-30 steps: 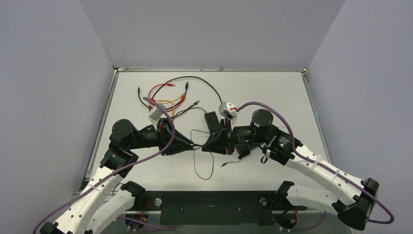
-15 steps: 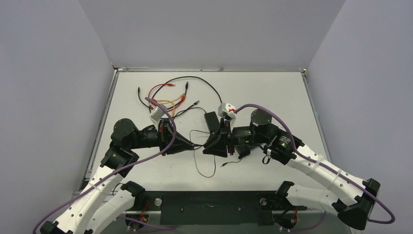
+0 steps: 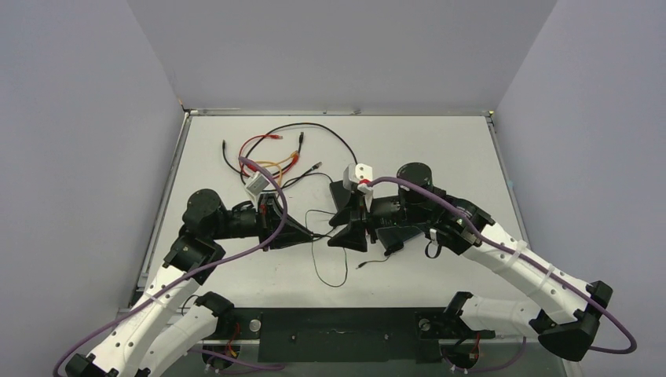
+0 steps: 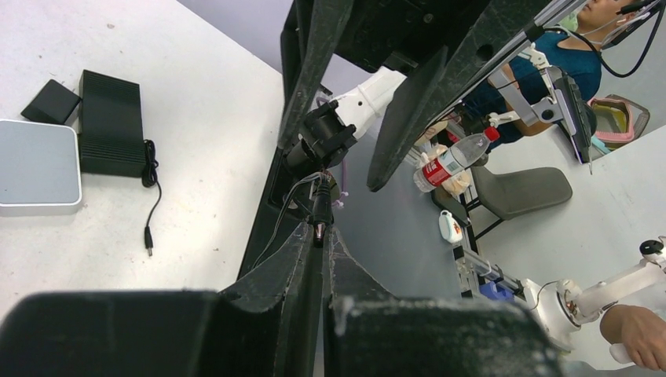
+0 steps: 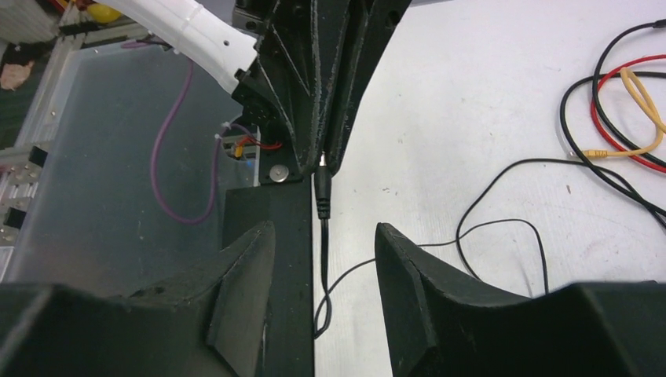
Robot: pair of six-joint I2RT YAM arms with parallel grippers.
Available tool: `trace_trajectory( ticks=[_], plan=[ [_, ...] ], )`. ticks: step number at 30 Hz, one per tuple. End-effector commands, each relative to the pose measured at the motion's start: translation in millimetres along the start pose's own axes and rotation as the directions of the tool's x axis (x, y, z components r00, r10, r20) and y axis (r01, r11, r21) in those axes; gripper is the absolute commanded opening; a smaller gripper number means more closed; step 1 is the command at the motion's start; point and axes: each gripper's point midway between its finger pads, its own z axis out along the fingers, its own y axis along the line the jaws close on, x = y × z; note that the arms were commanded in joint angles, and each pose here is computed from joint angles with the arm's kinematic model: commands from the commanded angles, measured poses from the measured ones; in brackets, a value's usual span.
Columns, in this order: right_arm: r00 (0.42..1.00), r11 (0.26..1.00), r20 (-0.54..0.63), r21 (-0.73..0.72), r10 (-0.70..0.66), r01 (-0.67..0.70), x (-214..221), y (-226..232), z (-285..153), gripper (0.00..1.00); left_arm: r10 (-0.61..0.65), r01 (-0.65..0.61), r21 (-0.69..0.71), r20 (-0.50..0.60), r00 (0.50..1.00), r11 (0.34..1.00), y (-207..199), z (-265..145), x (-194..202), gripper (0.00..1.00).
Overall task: Insert the plug into the switch port
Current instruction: Pick up the power from the center of the board.
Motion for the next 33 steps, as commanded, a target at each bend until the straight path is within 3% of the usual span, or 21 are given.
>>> trace_trajectory(
  ticks=[1,22,33],
  plan=[
    [0.993,0.994,-0.037,-0.001,-0.108,0.108,-3,-6,5,0.46,0.037,-0.036,0.027,-0.030,0.999,0.999,-6,-1,3,0.00],
    [0.977,0.986,-0.144,-0.077,-0.157,0.147,12,1,30,0.39,0.024,-0.023,0.013,-0.087,0.996,1.000,-3,-4,18,0.00],
    [0.970,0.984,-0.171,-0.083,-0.171,0.158,16,3,35,0.26,0.030,-0.029,0.015,-0.086,0.996,0.999,-5,-5,18,0.00]
  ],
)
